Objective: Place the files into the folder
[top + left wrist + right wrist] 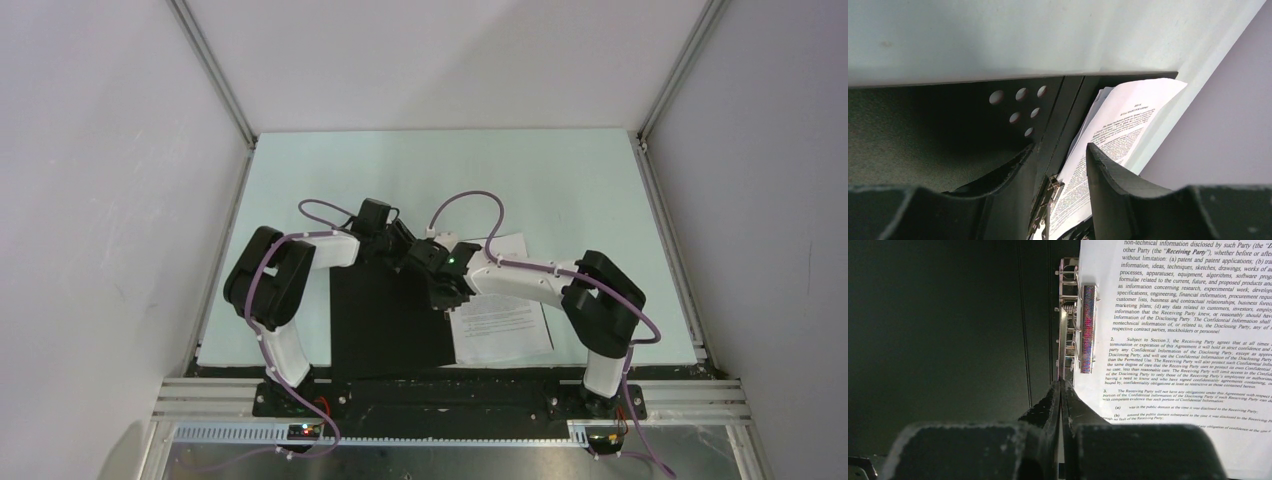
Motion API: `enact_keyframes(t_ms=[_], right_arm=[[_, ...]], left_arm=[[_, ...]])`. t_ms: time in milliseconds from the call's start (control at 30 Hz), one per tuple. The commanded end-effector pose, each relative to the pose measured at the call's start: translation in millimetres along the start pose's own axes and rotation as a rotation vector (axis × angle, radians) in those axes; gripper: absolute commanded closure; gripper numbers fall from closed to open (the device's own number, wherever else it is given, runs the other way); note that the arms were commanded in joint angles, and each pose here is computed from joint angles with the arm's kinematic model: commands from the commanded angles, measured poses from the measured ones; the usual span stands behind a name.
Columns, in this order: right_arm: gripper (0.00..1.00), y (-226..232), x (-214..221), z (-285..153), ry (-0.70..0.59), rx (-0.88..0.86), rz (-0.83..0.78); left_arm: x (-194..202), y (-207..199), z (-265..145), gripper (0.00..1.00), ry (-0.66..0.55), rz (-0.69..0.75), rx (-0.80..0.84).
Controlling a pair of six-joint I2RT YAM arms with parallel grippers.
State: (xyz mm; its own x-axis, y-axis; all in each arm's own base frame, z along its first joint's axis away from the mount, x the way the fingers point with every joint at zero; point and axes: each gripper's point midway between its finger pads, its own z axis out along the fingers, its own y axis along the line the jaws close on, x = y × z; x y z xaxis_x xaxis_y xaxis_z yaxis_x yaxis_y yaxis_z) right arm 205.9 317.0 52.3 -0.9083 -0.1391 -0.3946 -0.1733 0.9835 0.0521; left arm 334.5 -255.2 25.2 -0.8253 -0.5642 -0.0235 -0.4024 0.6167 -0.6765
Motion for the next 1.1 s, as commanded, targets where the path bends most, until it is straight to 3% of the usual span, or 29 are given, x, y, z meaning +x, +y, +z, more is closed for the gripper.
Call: enact_keyframes(t_ms=[0,1067], right_arm=[[0.97,-18,25,9,0.058,0.067,-0.007],[0.99,-37,52,40,0.140,0.176,-0.039]], left_arm=[[-7,38,4,0.52,-0.048,-0.032,-0.122],[-12,46,5,0.52,-0.059,-0.055,-0.144]])
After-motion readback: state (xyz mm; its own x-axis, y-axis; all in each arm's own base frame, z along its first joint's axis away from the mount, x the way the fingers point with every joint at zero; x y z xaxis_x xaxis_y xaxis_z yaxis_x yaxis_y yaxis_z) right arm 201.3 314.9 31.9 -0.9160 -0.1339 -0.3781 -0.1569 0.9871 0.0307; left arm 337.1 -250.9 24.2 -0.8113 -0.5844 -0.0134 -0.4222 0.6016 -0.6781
